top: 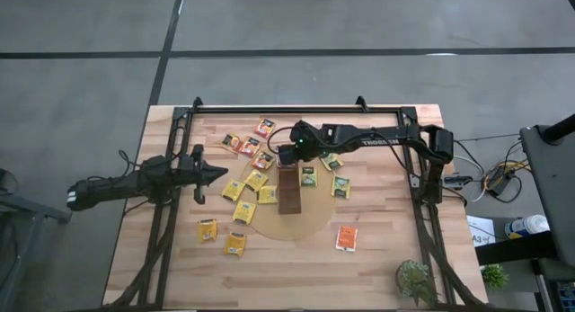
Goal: Pick & Place Tea
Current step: Put the top white tea bag into the top section of the wooden organizer
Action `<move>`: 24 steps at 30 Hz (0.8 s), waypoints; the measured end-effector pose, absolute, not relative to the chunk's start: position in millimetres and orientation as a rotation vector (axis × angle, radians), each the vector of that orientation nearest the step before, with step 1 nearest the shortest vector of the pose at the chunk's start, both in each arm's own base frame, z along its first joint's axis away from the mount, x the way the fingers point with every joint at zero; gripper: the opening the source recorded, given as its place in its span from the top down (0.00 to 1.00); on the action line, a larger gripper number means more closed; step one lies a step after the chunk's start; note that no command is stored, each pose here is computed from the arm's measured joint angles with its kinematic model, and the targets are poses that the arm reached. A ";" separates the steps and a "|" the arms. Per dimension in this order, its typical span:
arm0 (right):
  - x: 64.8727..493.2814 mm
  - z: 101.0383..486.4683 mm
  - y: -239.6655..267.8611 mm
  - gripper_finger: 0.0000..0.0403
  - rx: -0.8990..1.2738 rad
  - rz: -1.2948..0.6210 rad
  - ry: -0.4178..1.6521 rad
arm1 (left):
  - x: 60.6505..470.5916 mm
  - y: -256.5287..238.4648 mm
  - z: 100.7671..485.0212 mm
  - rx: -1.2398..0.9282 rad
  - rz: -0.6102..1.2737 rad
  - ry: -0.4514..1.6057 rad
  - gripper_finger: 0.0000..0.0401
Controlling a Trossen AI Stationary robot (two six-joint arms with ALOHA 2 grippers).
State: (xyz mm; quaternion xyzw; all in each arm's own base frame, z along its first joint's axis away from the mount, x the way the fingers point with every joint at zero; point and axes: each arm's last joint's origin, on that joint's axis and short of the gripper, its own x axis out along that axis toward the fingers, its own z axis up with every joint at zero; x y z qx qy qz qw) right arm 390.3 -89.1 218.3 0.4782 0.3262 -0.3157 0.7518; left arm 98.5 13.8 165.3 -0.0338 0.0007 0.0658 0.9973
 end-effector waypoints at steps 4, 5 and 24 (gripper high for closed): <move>390.8 220.7 -80.8 0.66 0.944 -0.626 0.749 | 98.5 13.8 165.4 -0.068 0.132 0.001 1.00; 391.2 220.8 -78.6 0.66 0.928 -0.614 0.756 | 98.5 13.7 165.4 -0.068 0.131 0.001 1.00; 395.8 232.5 -75.7 0.90 0.631 -0.412 0.806 | 98.5 13.8 165.4 -0.068 0.132 0.001 1.00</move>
